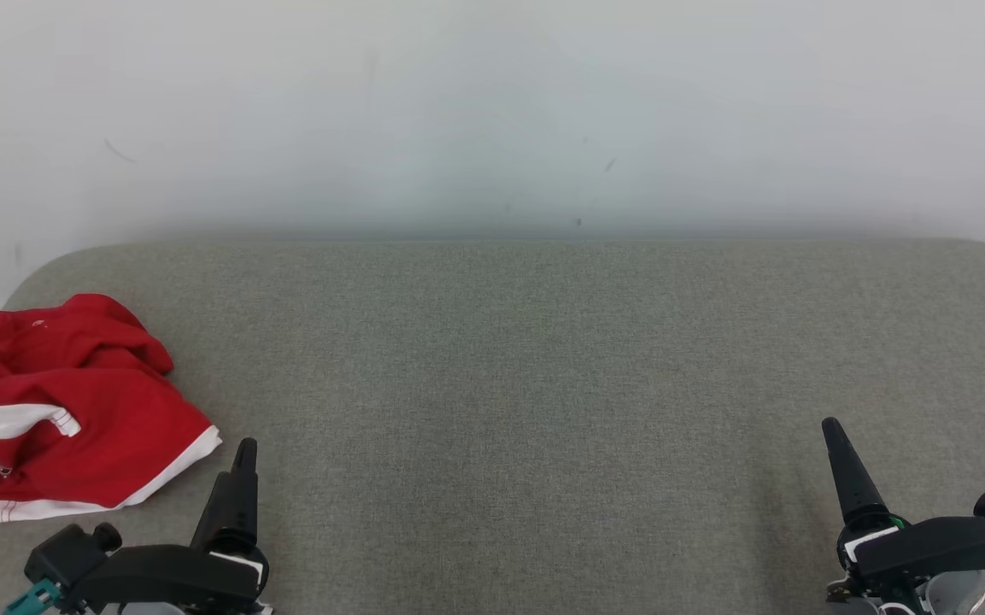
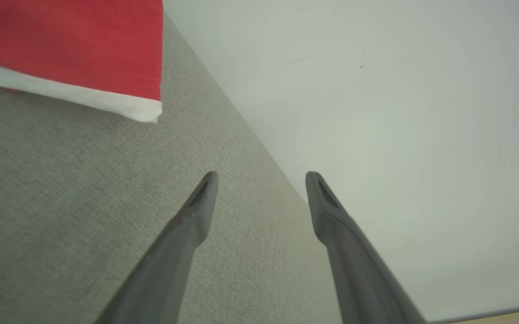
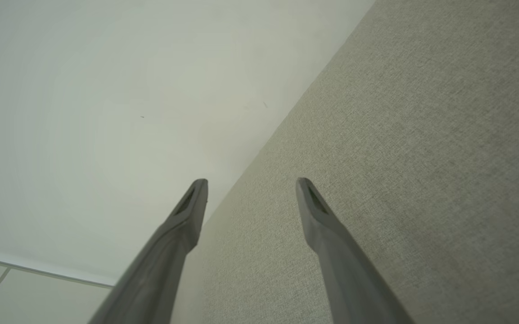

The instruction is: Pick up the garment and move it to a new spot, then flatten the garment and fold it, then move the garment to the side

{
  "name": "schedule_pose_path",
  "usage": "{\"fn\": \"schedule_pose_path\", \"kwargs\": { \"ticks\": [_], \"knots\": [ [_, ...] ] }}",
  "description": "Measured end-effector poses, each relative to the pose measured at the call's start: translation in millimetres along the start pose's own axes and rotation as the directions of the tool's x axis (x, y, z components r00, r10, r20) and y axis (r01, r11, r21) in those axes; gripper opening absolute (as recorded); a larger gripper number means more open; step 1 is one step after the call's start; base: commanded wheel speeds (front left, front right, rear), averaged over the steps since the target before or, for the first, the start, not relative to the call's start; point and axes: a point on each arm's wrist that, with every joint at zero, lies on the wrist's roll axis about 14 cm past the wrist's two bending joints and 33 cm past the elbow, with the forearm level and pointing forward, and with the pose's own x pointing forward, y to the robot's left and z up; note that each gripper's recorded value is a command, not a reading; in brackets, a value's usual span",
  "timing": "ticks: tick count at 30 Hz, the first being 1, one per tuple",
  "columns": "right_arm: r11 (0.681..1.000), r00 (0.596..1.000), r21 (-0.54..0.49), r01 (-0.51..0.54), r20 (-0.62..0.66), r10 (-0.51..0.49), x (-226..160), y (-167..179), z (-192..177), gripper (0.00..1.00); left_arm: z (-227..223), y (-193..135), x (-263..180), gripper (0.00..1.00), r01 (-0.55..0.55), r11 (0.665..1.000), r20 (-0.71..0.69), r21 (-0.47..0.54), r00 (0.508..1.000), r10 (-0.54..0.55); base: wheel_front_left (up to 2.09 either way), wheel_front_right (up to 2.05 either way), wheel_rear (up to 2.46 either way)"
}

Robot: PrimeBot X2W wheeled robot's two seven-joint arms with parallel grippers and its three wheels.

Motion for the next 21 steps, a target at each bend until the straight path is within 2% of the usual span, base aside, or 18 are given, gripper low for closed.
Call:
{"fn": "schedule_pose_path", "kwargs": {
  "ticks": [9, 21],
  "knots": [
    [0.985, 1.0, -0.169, -0.022, -0.013, 0.02, 2, 9, 1, 1.0, 2, -2, -2, 1.0, 0.013, 0.986, -0.005, 0.165, 1.0, -0.012, 0.0, 0.0, 0.0],
    [0.953, 0.999, -0.299, -0.042, -0.039, 0.032, 4, 16, -1, 1.0, 3, -7, -2, 1.0, 0.036, 0.932, -0.008, 0.362, 0.999, -0.035, 0.0, 0.0, 0.0]
  ]
}}
